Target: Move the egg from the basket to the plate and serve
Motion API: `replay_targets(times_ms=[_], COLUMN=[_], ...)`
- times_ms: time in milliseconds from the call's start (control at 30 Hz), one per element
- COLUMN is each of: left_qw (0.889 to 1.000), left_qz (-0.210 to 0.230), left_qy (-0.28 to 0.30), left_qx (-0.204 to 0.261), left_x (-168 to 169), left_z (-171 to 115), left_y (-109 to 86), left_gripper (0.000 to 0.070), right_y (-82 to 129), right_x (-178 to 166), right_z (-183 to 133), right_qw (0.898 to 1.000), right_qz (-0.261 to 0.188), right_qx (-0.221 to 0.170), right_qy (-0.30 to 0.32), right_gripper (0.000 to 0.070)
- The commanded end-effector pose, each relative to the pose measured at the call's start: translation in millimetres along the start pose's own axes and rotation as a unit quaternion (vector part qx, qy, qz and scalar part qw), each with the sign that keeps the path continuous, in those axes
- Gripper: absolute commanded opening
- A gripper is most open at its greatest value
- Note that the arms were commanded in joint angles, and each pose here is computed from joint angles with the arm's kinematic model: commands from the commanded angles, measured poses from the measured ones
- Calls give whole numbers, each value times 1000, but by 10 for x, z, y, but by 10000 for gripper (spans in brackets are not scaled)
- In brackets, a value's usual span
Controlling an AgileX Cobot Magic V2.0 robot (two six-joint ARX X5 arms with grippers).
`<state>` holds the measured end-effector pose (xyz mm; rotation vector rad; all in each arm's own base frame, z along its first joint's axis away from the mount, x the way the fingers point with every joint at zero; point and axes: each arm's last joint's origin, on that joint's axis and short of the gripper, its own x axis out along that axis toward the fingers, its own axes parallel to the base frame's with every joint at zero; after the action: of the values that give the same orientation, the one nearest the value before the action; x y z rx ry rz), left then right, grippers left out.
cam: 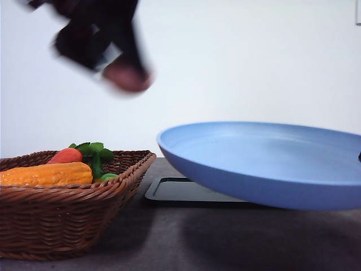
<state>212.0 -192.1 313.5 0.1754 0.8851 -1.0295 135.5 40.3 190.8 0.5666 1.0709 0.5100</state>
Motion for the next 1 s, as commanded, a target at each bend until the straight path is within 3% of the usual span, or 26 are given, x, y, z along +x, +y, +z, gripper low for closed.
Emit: replay_targets(times_ms=[0, 133, 400, 733, 867, 967], left_qw=[999, 996, 982, 974, 973, 973], left_qz=[-33, -51, -16, 1, 0, 0], left_qy=[-17, -26, 38, 77, 88, 94], left_qx=[3, 63, 182, 211, 213, 212], left_x=[58, 209, 755, 1191, 1267, 1306], left_z=[74, 116, 2, -104, -132, -147], left_y=[-111, -328, -697, -773, -760, -751], left_gripper=[185, 189, 190, 197, 266, 280], right_y=[15, 6, 6, 6, 6, 7], right_x=[8, 31, 31, 31, 31, 30], right_z=[29, 34, 34, 34, 35, 35], right_qw=[1000, 1000, 1000, 1000, 1000, 1000], right_qz=[10, 15, 15, 14, 14, 15], right_qx=[6, 11, 11, 11, 11, 10], right_qy=[4, 15, 14, 14, 14, 14], right_gripper=[0, 0, 0, 0, 0, 0])
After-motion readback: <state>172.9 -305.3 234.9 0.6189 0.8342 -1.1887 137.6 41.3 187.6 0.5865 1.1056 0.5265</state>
